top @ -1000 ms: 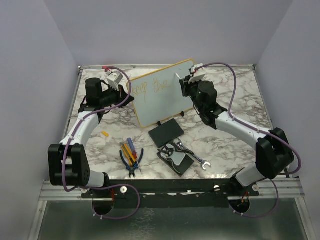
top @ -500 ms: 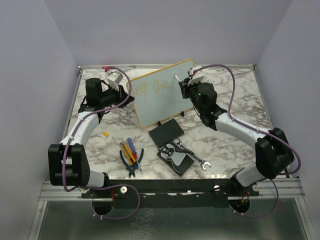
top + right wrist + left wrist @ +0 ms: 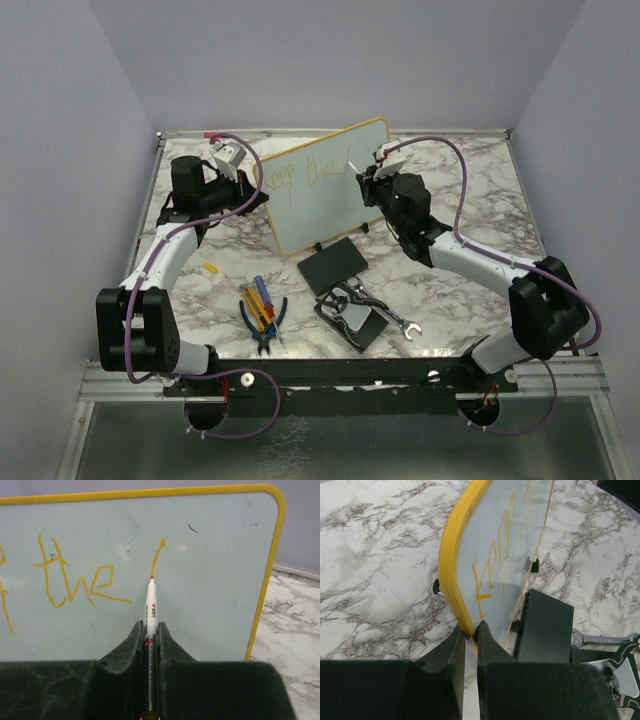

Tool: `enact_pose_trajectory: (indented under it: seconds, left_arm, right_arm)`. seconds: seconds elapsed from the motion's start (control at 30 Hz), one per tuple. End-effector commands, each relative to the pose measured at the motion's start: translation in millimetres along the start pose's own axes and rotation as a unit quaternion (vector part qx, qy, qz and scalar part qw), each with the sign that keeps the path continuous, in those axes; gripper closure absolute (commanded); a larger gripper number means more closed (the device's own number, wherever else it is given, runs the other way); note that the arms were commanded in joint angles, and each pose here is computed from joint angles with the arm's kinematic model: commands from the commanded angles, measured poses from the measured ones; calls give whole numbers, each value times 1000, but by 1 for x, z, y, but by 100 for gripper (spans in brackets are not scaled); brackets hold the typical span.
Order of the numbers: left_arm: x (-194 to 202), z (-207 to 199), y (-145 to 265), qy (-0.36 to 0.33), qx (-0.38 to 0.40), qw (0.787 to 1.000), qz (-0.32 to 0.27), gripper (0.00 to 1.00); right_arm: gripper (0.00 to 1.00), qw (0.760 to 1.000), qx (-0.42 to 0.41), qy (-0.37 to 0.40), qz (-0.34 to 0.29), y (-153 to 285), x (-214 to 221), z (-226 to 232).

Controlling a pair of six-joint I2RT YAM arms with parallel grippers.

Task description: Write a sentence on the whiteboard

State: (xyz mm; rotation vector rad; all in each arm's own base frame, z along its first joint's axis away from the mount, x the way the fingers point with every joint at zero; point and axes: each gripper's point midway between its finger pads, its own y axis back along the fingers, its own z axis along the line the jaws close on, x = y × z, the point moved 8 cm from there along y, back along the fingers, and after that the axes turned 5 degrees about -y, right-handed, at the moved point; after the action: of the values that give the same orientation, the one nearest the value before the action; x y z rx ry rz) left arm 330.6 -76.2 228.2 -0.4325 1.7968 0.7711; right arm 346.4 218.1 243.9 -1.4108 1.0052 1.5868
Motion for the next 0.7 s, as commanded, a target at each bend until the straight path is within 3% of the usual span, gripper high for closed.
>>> enact_pose_trajectory:
  seconds: [0.0, 0.37, 0.67]
  left_arm:
    - [18, -4, -2, 8, 5, 999, 38, 100]
    - [18, -4, -2, 8, 5, 999, 38, 100]
    - [19, -4, -2, 10, 4, 999, 40, 100]
  right_arm:
    - [99, 998, 20, -6, 61, 8, 36, -4]
    - [99, 996, 27, -16, 80, 15, 51, -5]
    - [99, 999, -10, -27, 27, 32, 14, 4]
